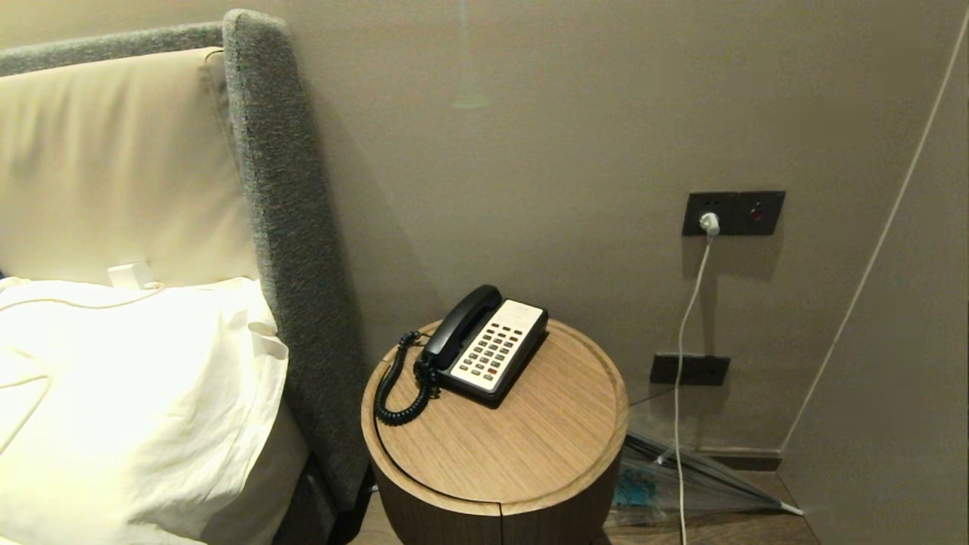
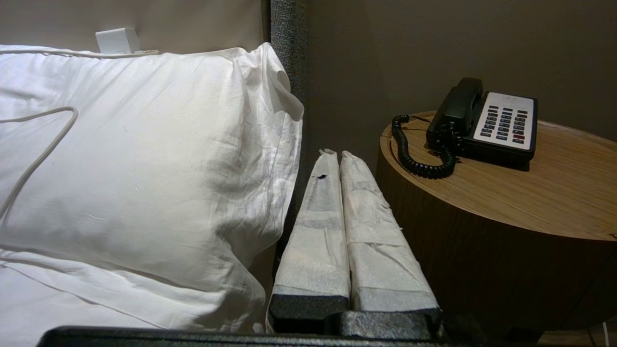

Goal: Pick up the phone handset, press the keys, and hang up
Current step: Pick up the desk phone handset

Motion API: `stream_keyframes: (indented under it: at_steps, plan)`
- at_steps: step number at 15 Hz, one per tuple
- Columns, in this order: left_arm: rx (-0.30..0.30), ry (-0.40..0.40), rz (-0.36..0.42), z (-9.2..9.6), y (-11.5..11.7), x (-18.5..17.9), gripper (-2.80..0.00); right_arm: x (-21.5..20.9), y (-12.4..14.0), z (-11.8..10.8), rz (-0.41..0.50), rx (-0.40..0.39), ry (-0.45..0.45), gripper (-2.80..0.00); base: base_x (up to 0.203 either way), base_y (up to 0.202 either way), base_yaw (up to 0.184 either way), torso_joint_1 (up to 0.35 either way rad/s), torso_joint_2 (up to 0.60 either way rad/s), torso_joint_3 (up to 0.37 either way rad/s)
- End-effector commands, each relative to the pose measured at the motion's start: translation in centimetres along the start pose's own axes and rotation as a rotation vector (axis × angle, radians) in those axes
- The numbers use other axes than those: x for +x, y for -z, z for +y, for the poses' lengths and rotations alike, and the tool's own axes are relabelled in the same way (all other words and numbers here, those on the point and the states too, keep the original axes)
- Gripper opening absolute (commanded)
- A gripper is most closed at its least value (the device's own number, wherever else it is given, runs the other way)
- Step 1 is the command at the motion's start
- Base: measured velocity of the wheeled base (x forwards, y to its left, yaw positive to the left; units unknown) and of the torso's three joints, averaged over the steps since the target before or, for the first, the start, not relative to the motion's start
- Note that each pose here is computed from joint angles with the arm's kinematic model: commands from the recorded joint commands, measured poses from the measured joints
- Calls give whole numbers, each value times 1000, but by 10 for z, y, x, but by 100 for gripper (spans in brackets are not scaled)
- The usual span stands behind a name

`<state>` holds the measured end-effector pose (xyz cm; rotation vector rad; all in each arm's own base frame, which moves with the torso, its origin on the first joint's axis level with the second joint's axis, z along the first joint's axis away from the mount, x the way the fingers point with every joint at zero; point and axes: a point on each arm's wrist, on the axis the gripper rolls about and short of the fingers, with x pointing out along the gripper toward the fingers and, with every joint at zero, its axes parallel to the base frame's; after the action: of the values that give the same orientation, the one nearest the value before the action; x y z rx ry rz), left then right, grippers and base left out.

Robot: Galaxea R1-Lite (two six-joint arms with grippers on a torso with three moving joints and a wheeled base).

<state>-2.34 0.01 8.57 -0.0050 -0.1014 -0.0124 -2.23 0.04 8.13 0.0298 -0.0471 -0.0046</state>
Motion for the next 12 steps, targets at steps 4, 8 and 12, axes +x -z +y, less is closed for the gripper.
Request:
stream_keyframes:
  at_steps: [4, 8, 12]
  plan:
    - [0, 0, 39, 0, 11, 2, -280, 1, 5, 0, 18, -2, 0, -280, 0, 0, 0, 0, 0, 0]
    - [0, 0, 39, 0, 11, 2, -280, 1, 6, 0, 21, -4, -3, -280, 0, 0, 0, 0, 0, 0]
    - [0, 0, 39, 0, 11, 2, -280, 1, 5, 0, 19, -4, 0, -280, 0, 0, 0, 0, 0, 0]
